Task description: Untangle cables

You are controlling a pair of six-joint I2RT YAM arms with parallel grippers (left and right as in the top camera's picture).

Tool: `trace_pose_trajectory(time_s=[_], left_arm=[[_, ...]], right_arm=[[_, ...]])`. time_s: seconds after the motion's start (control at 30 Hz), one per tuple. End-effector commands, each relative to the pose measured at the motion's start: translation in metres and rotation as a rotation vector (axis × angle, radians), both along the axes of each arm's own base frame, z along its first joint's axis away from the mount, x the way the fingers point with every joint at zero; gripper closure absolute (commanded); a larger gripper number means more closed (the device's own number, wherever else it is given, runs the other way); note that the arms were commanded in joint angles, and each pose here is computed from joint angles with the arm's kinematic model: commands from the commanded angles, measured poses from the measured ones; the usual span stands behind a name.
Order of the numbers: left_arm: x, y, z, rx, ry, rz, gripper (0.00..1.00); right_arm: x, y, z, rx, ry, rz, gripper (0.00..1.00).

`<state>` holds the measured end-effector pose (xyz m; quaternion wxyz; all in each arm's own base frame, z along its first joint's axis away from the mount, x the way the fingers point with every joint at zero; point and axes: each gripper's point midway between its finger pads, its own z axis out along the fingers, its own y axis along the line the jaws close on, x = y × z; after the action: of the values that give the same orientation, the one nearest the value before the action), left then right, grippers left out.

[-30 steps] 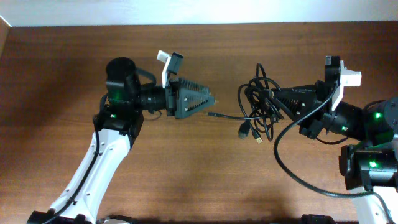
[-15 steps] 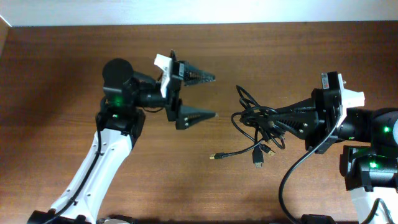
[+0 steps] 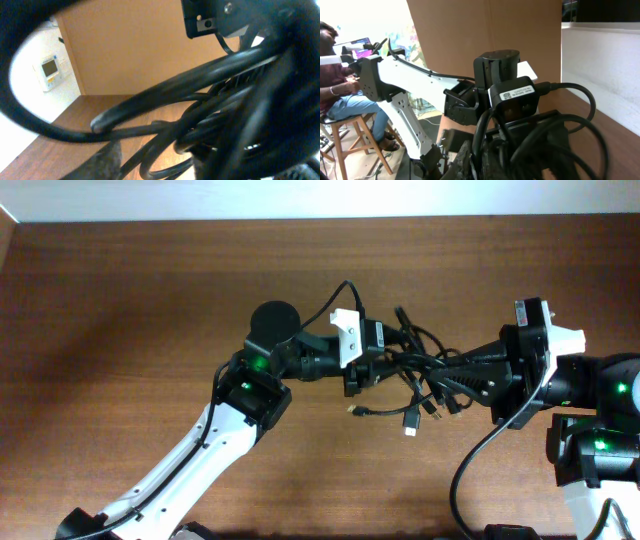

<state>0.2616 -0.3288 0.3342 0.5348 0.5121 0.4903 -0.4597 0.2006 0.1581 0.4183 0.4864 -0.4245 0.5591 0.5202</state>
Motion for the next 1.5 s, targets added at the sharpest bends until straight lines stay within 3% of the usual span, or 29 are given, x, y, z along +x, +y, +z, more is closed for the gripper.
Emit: trace_pose_trajectory(time_s=[0.0, 0.1, 0.17, 0.27, 0.53, 0.6, 0.63, 0.67, 0.77, 0.87, 0.97, 1.23, 1.27, 1.3, 1.4, 1.43, 1.47], left_arm=[[0.003, 0.000, 0.002, 0.002, -0.004, 0.019, 1.00], [0.005, 0.000, -0.007, 0.029, 0.058, 0.038, 1.00], [0.027, 0.004, -0.018, 0.043, 0.215, 0.176, 1.00], [0.074, 0.032, -0.065, 0.087, 0.611, 0.563, 1.00], [0.080, 0.066, -0.118, 0.125, 1.009, 0.816, 1.00], [0.075, 0.058, -0.106, 0.102, 1.018, 0.716, 0.97], [0.069, 0.049, -0.094, 0.081, 1.008, 0.621, 0.60], [0.054, 0.031, -0.064, 0.057, 0.873, 0.408, 0.01], [0.003, 0.013, -0.019, 0.037, 0.628, 0.012, 0.01], [-0.044, 0.018, -0.011, 0.079, 0.534, -0.274, 0.02], [-0.048, 0.017, -0.011, 0.074, 0.457, -0.299, 0.01], [-0.069, 0.006, -0.022, 0.114, 0.457, -0.356, 0.00], [-0.069, 0.006, -0.022, 0.110, 0.432, -0.356, 0.34], [-0.067, 0.006, -0.021, 0.103, 0.406, -0.347, 0.97], [-0.063, 0.005, -0.021, 0.100, 0.398, -0.327, 1.00], [-0.060, 0.006, -0.020, 0.095, 0.391, -0.319, 1.00], [-0.050, 0.009, -0.020, 0.093, 0.412, -0.277, 1.00]], right_arm=[[-0.006, 0.000, 0.008, -0.004, -0.029, 0.003, 0.96], [-0.005, 0.000, 0.008, -0.001, -0.016, 0.000, 0.96], [-0.005, 0.000, 0.008, -0.001, -0.016, 0.000, 0.96], [-0.005, 0.000, 0.008, -0.001, -0.015, 0.000, 0.96], [-0.004, 0.000, 0.008, 0.000, -0.016, -0.004, 0.96], [-0.004, 0.000, 0.008, 0.000, -0.016, -0.004, 0.96], [-0.004, 0.000, 0.008, 0.000, -0.016, -0.004, 0.96], [-0.004, 0.000, 0.008, 0.000, -0.016, -0.004, 0.96], [-0.004, 0.000, 0.008, 0.000, -0.016, -0.004, 0.96], [-0.004, 0.000, 0.008, 0.000, -0.016, -0.004, 0.96], [-0.004, 0.000, 0.008, 0.001, -0.016, -0.004, 0.96], [-0.003, 0.000, 0.009, 0.005, -0.016, -0.014, 0.96], [-0.003, 0.000, 0.009, 0.005, -0.016, -0.013, 0.96], [-0.003, 0.000, 0.009, 0.005, -0.015, -0.013, 0.96], [-0.001, 0.000, 0.005, 0.008, 0.033, -0.013, 0.95], [-0.001, 0.000, 0.005, 0.009, 0.038, -0.013, 0.58], [0.000, 0.000, 0.005, 0.011, 0.051, -0.015, 0.28]])
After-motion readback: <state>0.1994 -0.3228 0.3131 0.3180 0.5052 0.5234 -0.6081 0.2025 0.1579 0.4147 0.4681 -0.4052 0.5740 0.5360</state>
